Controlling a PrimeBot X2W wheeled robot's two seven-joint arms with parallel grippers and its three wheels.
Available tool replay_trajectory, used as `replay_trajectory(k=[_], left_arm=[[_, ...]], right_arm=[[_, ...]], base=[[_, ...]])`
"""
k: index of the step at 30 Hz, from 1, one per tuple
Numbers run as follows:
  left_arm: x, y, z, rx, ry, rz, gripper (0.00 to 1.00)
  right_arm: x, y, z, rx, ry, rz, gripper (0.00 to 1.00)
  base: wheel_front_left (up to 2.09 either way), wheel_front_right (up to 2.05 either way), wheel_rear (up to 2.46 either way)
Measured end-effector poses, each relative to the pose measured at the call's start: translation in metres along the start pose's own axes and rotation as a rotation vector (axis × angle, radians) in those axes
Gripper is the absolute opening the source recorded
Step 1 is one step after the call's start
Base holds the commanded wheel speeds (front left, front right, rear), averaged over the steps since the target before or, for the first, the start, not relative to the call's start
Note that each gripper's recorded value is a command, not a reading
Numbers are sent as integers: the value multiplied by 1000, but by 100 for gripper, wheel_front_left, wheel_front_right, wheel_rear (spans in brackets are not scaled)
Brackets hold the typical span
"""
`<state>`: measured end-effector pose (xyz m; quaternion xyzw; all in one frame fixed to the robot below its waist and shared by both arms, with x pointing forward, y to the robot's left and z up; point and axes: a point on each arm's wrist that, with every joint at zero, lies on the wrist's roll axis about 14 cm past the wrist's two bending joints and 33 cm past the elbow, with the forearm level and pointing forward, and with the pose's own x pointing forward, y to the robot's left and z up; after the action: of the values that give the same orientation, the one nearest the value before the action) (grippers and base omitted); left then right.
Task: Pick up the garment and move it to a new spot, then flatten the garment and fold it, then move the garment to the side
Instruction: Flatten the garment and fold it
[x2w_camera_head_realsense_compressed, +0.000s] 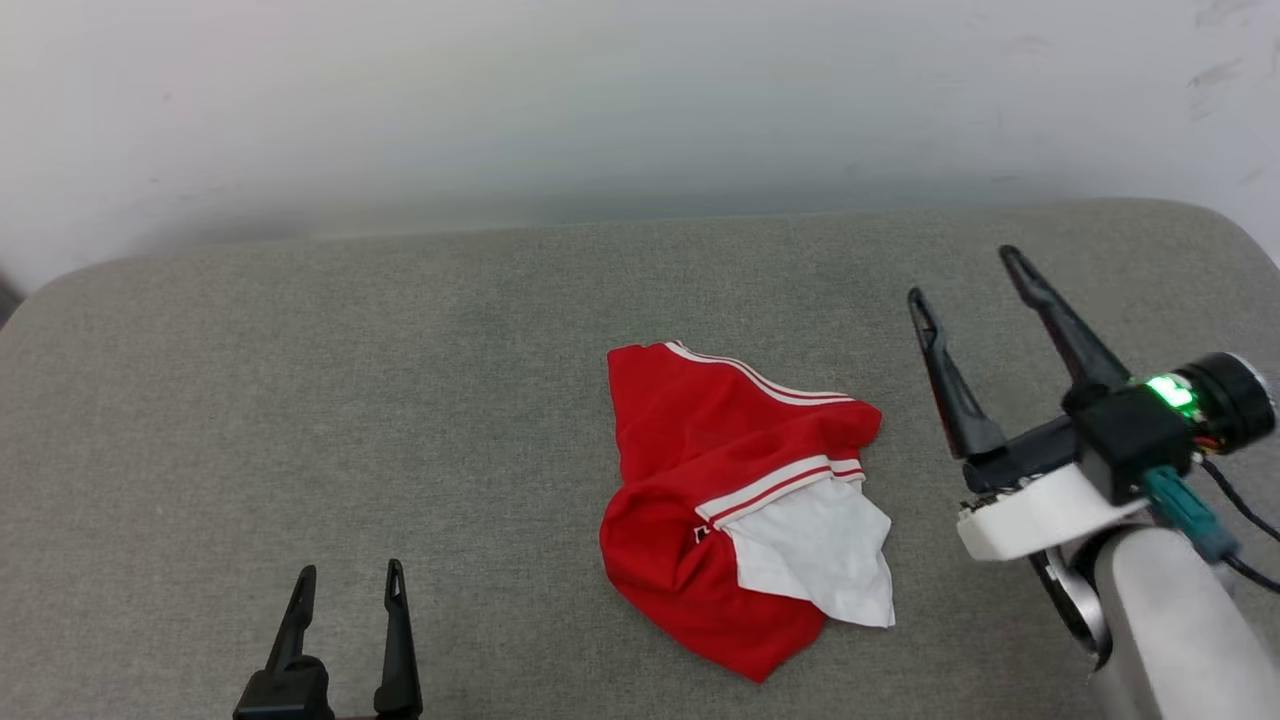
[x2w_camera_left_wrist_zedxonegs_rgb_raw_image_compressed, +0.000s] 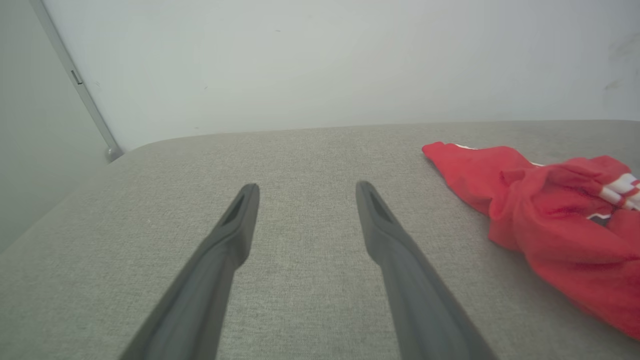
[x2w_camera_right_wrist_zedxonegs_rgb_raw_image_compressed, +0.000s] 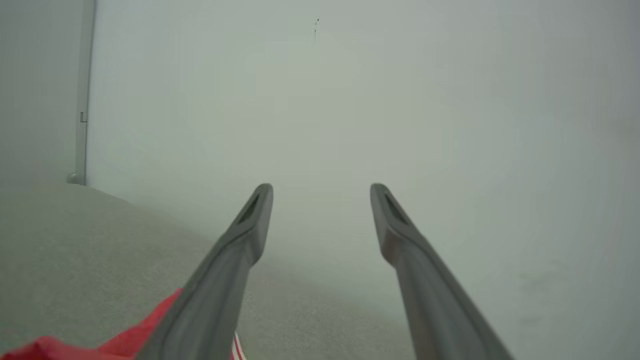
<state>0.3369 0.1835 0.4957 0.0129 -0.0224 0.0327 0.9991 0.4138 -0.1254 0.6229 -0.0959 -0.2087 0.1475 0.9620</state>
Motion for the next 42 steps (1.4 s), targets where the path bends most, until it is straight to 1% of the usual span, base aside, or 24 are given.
replay_trajectory(k=[1, 4, 7, 10, 13, 16, 18, 21, 24, 26, 31, 32, 33, 38, 40, 42], left_arm=[[1, 0, -1, 0, 2, 0, 100], [3, 0, -2, -1, 7, -4, 100], [8, 0, -1, 1, 1, -5, 100], [10, 0, -3, 0, 7, -3, 100], [16, -1, -3, -3, 3, -8, 100], [22, -1, -4, -5, 4, -12, 100], [26, -1, -5, -4, 6, -9, 100], [32, 0, -5, -4, 4, -4, 100], [38, -1, -9, -2, 11, -3, 100], [42, -2, -11, -3, 17, -3, 100], [46, -1, -17, -3, 33, 4, 100], [46, -1, -18, -2, 35, 5, 100], [46, -1, -18, -2, 36, 7, 100], [44, -2, -14, -4, 24, 9, 100], [41, -3, -11, -4, 17, 10, 100], [37, -3, -9, -5, 14, 10, 100]], right_arm=[[2, 4, -8, -15, 28, 38, 100], [9, 15, -35, -47, 172, 150, 100], [5, 32, -65, -53, 374, 279, 100], [-12, 42, -91, -101, 578, 413, 100], [-41, 49, -118, -92, 813, 522, 100], [-60, 47, -136, -97, 994, 588, 100], [-72, 50, -148, -93, 1091, 631, 100], [-86, 62, -165, -53, 1197, 687, 100], [-95, 72, -184, -46, 1266, 726, 100], [-108, 80, -199, -33, 1317, 753, 100], [-118, 97, -218, 7, 1361, 784, 100], [-119, 98, -220, 8, 1364, 787, 33], [-119, 98, -221, 9, 1362, 786, 0], [-108, 94, -214, 14, 1258, 760, 0], [-98, 86, -207, 26, 1204, 724, 0], [-84, 64, -198, 25, 1151, 658, 0]], base=[[0, 0, 0], [0, 0, 0], [0, 0, 0], [0, 0, 0], [0, 0, 0], [0, 0, 0], [0, 0, 0], [0, 0, 0], [0, 0, 0], [0, 0, 0], [0, 0, 0], [0, 0, 0], [0, 0, 0], [0, 0, 0], [0, 0, 0], [0, 0, 0]])
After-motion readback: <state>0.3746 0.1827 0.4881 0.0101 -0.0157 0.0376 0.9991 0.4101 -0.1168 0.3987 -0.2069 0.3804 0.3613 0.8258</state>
